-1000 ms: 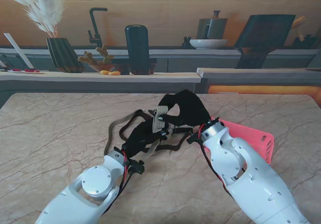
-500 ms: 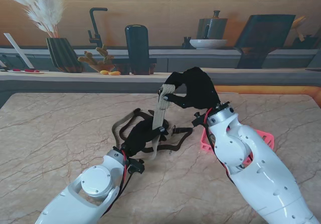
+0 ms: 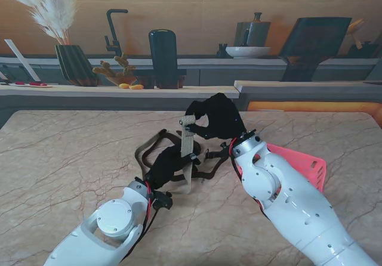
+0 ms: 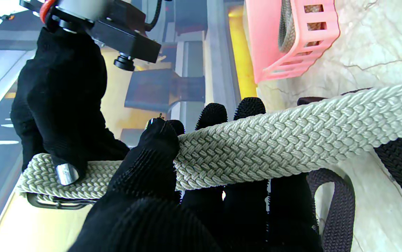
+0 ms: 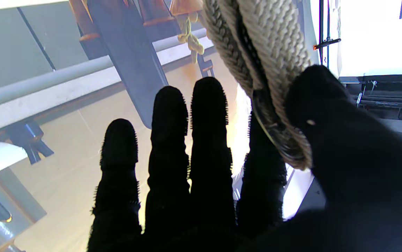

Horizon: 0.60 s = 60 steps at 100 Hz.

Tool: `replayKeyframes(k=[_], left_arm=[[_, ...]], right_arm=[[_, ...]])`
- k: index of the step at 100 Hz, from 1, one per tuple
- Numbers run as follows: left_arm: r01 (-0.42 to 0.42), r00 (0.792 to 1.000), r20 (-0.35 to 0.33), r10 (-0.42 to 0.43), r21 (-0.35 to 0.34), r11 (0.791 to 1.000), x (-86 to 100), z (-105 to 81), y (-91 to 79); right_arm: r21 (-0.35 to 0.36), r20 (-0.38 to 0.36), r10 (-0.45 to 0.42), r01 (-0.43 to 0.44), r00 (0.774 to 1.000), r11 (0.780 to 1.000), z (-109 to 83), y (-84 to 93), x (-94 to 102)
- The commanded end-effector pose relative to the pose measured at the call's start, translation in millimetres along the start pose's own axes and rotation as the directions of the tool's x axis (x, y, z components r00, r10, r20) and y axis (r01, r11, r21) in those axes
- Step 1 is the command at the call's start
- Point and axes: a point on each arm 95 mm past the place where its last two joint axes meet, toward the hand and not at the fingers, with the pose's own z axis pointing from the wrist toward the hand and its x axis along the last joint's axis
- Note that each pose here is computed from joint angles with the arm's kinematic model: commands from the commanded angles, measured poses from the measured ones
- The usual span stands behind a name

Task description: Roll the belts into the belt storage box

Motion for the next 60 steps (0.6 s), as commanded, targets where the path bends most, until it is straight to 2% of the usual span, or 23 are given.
replayKeyframes(k=[1,34,60], left_arm=[[0.028,1.000,-0.001,-0.028,0.003,1.000,2.5,-0.6,5.2],[0.108,0.994,0.003,-0.108,0.043,0.993,3.3,-2.1,1.3],[0.141,0.989,-0.034,-0.141,0.002,0.990,1.9,-2.1,-1.4]], right_arm=[[0.007,0.000,0.015,-0.015,1.000,1.000,-0.8,-7.9,3.8],[0.114,-0.008,0.039,-0.038,0.999,0.993,-22.0,-36.6,1.0],[0.194,0.004,0.065,-0.065,0.998,0.979,-35.2,-56.1,-2.0]])
